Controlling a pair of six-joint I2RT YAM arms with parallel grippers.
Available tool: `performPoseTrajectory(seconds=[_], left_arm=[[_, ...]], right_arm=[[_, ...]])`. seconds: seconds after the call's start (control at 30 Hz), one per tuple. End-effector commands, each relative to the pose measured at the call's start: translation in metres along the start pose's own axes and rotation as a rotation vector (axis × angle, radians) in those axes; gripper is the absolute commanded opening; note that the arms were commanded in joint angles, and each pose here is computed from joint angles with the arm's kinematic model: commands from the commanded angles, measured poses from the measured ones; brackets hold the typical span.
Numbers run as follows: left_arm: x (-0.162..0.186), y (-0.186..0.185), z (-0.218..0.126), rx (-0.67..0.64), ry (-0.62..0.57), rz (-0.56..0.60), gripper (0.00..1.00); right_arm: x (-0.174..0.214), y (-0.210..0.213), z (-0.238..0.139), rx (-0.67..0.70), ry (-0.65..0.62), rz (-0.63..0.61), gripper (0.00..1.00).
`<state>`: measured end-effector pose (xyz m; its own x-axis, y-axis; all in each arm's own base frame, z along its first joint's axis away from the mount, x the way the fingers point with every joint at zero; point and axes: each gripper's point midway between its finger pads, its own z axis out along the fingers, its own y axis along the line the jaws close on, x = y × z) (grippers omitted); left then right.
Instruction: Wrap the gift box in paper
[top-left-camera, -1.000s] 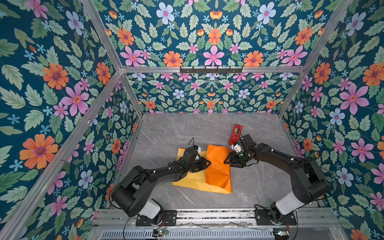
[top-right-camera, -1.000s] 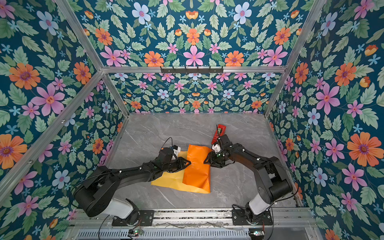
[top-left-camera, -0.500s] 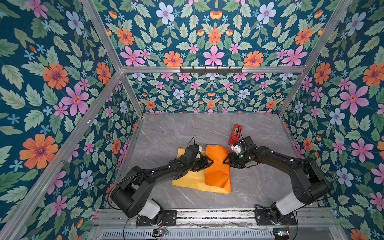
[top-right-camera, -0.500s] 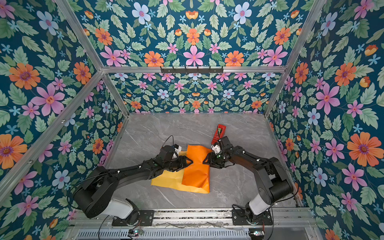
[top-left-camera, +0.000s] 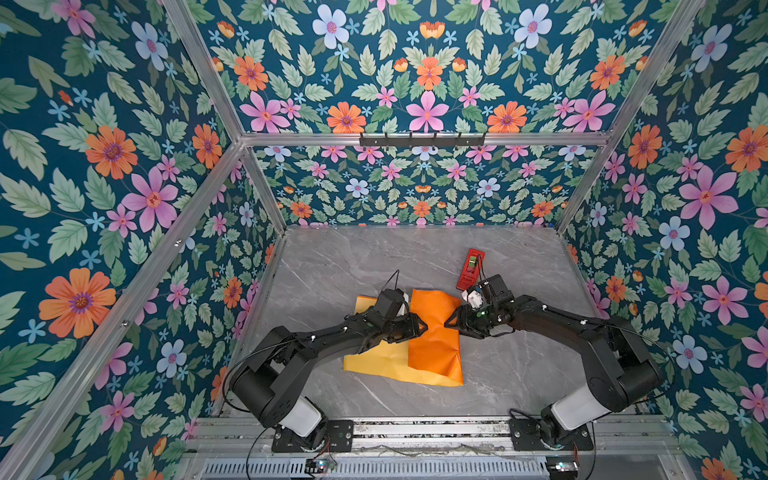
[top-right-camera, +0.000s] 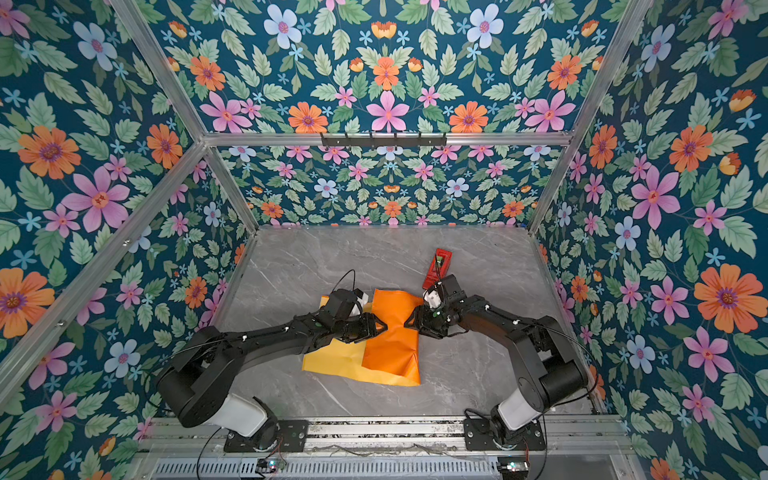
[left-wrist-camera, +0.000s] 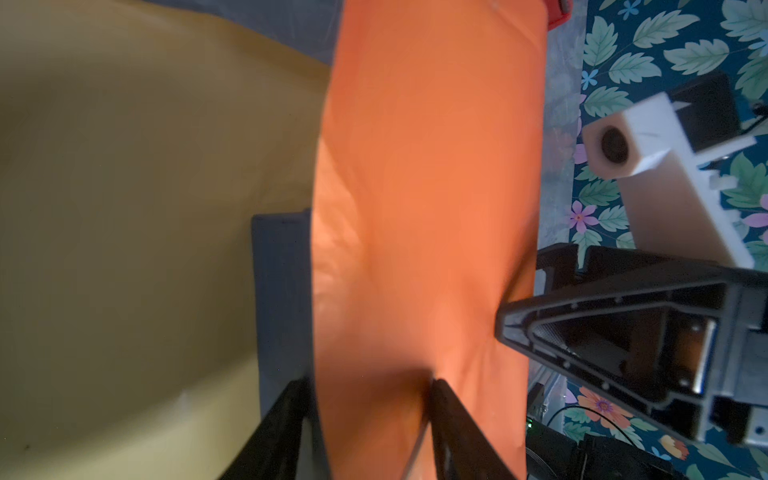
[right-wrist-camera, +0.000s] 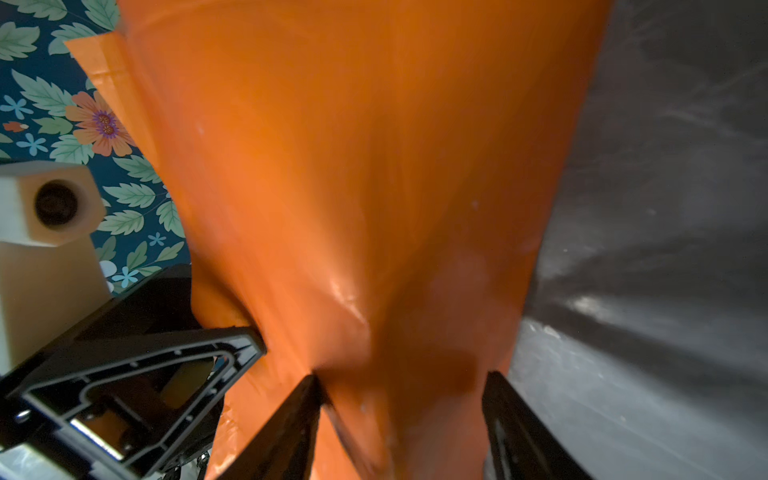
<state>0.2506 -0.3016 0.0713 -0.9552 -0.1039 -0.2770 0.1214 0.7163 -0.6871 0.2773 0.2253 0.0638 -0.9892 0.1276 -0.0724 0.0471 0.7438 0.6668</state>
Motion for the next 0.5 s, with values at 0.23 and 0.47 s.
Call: performPoseTrajectory(seconds=[0.23, 0.47], left_arm=[[0.012, 0.033, 0.003, -0.118, 0.015, -0.001, 0.27], [0.011, 0.031, 0.004, -0.109, 0.015, 0.002, 0.26]], right_arm=[[0.0, -0.017, -0.026, 0.144, -0.032, 0.002, 0.71], [0.0, -0.003, -0.02, 0.057, -0.006, 0.014, 0.66]])
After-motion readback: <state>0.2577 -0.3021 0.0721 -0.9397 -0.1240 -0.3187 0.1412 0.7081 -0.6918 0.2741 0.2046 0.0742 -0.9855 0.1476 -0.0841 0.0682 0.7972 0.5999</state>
